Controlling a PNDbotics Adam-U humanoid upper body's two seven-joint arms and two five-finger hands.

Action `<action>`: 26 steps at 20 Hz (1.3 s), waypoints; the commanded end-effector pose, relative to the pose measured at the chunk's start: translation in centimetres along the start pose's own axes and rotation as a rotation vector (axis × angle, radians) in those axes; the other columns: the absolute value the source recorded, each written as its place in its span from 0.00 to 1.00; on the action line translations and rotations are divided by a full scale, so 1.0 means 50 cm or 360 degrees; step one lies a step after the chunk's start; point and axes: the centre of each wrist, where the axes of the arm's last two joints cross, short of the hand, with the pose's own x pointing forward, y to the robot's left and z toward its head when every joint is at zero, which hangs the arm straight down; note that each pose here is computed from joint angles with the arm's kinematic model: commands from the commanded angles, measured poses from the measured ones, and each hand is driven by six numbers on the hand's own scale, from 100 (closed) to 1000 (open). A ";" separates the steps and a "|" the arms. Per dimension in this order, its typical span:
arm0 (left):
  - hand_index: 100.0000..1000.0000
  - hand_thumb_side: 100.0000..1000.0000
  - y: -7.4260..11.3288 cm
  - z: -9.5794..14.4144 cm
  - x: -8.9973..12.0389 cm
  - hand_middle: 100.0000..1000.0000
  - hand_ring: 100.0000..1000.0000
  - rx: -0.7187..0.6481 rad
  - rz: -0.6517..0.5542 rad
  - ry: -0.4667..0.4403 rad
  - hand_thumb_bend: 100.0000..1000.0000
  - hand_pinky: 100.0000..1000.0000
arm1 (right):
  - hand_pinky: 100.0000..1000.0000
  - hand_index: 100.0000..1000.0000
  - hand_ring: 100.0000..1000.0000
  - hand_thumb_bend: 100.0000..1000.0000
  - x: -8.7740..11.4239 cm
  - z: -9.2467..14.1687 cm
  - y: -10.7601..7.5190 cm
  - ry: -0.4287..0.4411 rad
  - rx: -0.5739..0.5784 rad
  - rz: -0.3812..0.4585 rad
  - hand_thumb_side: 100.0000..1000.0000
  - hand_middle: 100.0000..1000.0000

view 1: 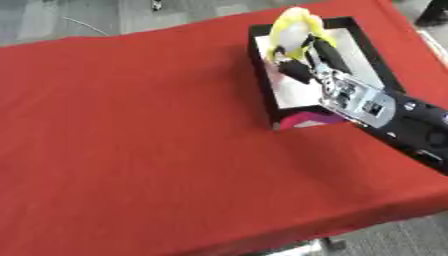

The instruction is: Pick up the objects with one hand, pass them to the other hand, and then place them into the box on the other side of the table.

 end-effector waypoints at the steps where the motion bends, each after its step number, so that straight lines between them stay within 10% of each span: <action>1: 0.84 0.42 0.016 -0.004 0.015 0.73 0.68 0.0002 -0.0052 -0.0015 0.00 0.77 | 0.56 1.00 1.00 0.08 -0.006 -0.015 -0.034 0.0398 -0.0553 0.0340 0.74 0.82; 19: 0.84 0.43 0.019 0.011 0.016 0.73 0.68 -0.0019 -0.0058 0.0049 0.00 0.77 | 0.97 1.00 1.00 0.25 -0.076 -0.024 -0.088 0.0721 -0.0101 0.0153 0.48 1.00; 26: 0.84 0.44 0.022 0.027 0.013 0.73 0.67 -0.0035 -0.0066 0.0112 0.00 0.77 | 1.00 1.00 1.00 0.28 -0.050 -0.005 -0.161 0.0623 -0.0019 0.0128 0.46 1.00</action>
